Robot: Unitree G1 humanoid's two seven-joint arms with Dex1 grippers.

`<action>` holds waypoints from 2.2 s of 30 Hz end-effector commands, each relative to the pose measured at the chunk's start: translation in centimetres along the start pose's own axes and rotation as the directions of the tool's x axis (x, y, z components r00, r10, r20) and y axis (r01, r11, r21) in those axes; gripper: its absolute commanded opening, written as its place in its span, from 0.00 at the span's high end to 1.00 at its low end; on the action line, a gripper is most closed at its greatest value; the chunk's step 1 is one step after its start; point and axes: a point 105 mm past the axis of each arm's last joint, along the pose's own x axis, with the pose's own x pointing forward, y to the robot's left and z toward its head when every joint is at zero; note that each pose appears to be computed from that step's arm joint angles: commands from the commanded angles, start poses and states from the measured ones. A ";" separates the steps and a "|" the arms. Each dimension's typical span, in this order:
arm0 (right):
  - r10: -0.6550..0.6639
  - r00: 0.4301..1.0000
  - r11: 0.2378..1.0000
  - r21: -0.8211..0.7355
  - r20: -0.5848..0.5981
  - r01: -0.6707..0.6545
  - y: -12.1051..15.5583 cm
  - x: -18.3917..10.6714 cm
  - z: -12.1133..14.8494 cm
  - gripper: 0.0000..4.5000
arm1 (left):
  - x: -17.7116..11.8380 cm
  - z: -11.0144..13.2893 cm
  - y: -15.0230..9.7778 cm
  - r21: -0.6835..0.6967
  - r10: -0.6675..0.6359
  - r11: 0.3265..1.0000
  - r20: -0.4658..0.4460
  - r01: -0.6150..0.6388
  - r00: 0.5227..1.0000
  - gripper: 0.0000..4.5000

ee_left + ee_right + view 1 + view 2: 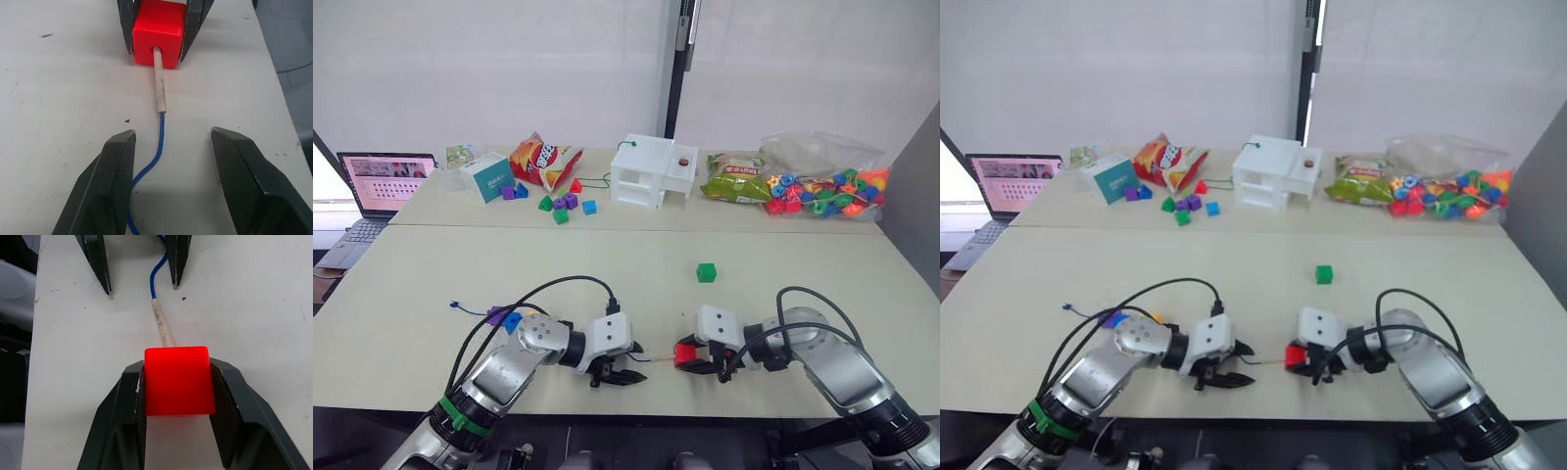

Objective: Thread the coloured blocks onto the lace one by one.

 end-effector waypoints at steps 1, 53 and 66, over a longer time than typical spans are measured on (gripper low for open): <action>0.011 1.000 1.000 0.010 -0.021 -0.011 0.3 0.5 -0.4 0.74 | 0.6 0.3 0.2 0.013 0.007 1.000 0.017 -0.007 1.000 0.68; -0.015 0.999 1.000 0.020 -0.029 0.016 -0.3 0.3 -0.6 0.74 | 1.6 -0.6 1.1 0.008 0.029 1.000 -0.001 -0.028 1.000 0.86; -0.022 0.999 1.000 0.018 -0.033 0.023 -0.4 0.3 -0.7 0.74 | 3.0 2.9 0.7 0.043 -0.005 0.999 0.103 0.001 0.995 1.00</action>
